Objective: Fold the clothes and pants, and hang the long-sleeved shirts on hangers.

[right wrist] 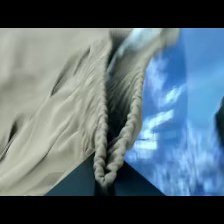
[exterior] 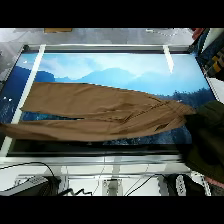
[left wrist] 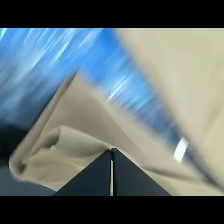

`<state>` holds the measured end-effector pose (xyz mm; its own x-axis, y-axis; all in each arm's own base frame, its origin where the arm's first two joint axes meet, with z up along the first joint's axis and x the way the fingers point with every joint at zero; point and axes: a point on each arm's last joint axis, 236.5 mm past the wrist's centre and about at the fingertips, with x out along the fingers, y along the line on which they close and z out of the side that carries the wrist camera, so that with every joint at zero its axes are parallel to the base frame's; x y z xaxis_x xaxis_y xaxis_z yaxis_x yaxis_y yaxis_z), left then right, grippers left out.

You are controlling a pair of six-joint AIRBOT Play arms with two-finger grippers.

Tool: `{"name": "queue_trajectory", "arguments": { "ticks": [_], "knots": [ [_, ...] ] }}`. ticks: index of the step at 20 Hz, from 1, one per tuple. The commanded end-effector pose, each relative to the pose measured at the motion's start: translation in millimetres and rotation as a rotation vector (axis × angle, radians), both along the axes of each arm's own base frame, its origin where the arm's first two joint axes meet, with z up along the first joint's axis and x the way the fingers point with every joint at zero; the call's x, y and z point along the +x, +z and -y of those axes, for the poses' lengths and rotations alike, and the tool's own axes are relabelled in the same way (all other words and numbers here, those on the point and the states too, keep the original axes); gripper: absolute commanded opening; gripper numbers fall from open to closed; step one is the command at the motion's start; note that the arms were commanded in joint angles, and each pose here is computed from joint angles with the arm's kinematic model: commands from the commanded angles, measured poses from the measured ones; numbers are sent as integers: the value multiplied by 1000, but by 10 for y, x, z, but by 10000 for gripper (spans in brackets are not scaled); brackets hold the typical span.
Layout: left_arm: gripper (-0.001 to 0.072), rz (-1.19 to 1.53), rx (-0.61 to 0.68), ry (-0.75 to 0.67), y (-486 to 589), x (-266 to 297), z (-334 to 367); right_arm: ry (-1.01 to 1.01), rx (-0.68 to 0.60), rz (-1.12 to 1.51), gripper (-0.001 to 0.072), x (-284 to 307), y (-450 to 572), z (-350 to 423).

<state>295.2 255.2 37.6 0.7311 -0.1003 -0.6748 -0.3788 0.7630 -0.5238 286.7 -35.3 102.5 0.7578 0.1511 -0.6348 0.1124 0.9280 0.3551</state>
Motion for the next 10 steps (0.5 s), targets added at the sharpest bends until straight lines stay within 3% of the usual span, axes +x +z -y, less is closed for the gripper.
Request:
{"name": "queue_trajectory", "arguments": {
  "ticks": [1, 10],
  "knots": [
    [11, 143, 66, -36, 473, 444, 60, -115, -14, 123, 26, 57, 575, 145],
    [10, 310, 276, 122, 764, 1869, 450, -375, 292, -45, 27, 631, -183, 567]
  ]
}}
